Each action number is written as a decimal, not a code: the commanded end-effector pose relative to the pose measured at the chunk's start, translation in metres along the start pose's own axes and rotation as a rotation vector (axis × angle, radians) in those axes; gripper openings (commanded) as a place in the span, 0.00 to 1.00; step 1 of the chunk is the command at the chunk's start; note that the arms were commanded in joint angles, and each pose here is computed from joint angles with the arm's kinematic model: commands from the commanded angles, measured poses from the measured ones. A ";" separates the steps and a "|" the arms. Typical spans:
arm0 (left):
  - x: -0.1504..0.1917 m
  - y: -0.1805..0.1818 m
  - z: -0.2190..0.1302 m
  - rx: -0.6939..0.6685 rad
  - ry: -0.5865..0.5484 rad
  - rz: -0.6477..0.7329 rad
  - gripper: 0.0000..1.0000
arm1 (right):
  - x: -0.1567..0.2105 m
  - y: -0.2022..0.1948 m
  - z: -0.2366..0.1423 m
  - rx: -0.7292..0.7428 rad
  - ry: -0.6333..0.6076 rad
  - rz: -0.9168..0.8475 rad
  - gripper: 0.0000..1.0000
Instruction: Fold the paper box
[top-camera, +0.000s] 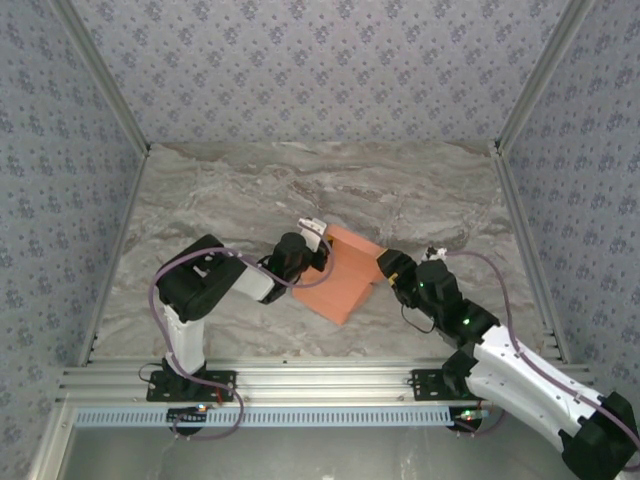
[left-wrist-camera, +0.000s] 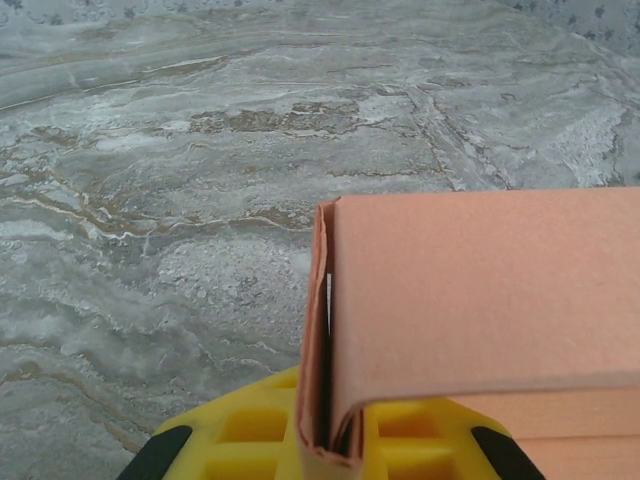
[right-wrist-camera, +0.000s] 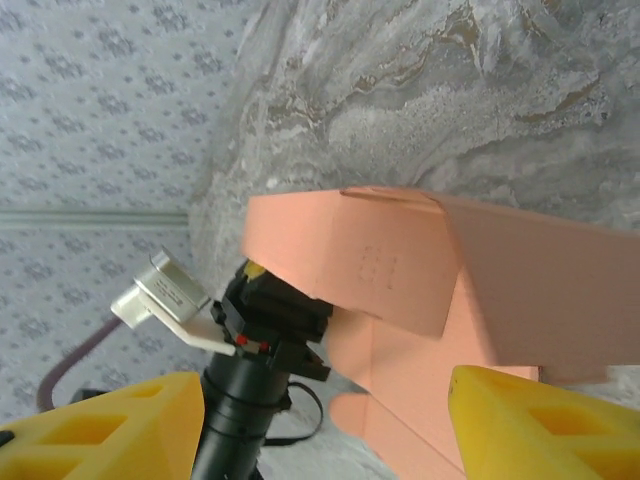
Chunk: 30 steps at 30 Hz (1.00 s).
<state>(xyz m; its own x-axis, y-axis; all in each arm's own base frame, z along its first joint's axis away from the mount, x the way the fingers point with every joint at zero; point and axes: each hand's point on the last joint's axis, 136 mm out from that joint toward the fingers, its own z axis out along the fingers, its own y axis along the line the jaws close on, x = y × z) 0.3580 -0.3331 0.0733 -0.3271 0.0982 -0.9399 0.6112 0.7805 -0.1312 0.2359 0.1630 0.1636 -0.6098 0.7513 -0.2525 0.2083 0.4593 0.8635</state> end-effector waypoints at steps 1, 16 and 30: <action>-0.007 -0.015 -0.004 0.082 -0.013 0.049 0.09 | -0.006 0.027 -0.016 0.006 0.032 -0.195 0.68; -0.033 -0.023 -0.034 0.141 -0.049 0.040 0.47 | -0.054 0.062 0.048 0.138 0.356 -0.738 0.62; -0.002 0.004 -0.015 0.071 0.018 0.094 0.55 | -0.027 0.053 0.114 0.065 0.717 -0.779 0.50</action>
<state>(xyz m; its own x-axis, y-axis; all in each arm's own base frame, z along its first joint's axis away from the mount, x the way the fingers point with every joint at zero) 0.3412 -0.3087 0.0689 -0.3359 0.1709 -0.9263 0.6594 0.7449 -0.1017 0.3595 0.2120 0.1660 -0.8871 -0.1525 -0.4356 -0.3746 0.7892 0.4866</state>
